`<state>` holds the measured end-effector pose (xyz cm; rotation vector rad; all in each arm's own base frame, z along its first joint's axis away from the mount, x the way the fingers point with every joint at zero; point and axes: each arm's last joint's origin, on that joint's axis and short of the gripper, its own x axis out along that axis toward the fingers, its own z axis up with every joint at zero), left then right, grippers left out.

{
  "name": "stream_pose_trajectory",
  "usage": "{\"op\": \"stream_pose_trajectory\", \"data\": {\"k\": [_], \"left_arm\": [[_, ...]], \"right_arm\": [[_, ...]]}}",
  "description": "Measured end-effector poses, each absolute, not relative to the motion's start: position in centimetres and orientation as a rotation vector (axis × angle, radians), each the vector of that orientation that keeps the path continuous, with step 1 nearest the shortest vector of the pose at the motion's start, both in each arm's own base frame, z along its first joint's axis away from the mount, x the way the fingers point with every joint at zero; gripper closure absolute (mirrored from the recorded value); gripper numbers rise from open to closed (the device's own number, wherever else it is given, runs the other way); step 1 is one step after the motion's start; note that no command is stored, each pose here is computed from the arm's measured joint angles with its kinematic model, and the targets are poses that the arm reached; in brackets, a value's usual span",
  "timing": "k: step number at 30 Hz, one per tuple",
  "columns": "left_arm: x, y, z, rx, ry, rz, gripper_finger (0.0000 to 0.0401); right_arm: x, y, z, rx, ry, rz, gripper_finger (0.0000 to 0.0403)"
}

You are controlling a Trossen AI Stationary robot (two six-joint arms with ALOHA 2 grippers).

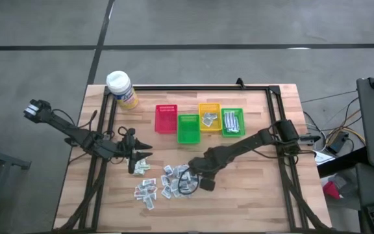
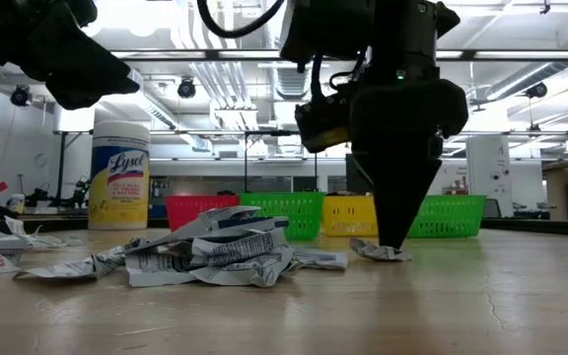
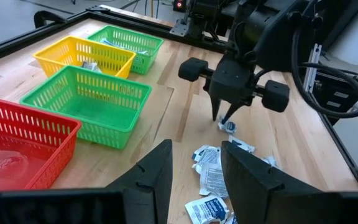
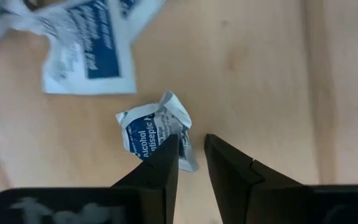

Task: Pick & Place First Aid Supplies
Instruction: Put the alcohol pad into the yellow basket

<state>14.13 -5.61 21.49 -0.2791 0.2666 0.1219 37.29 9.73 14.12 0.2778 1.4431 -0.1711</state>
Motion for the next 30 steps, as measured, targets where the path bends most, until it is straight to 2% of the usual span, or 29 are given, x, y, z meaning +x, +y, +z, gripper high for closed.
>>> {"op": "stream_pose_trajectory", "data": {"k": [11,30], "left_arm": [[14.13,-5.61,21.49,-0.279,0.267,0.122,0.027],[14.13,-5.61,21.49,-0.279,0.266,0.122,0.027]], "right_arm": [[37.05,9.58,14.54,0.227,1.476,-0.186,0.0316],[37.27,8.84,14.74,0.236,1.47,-0.187,0.0254]]}}
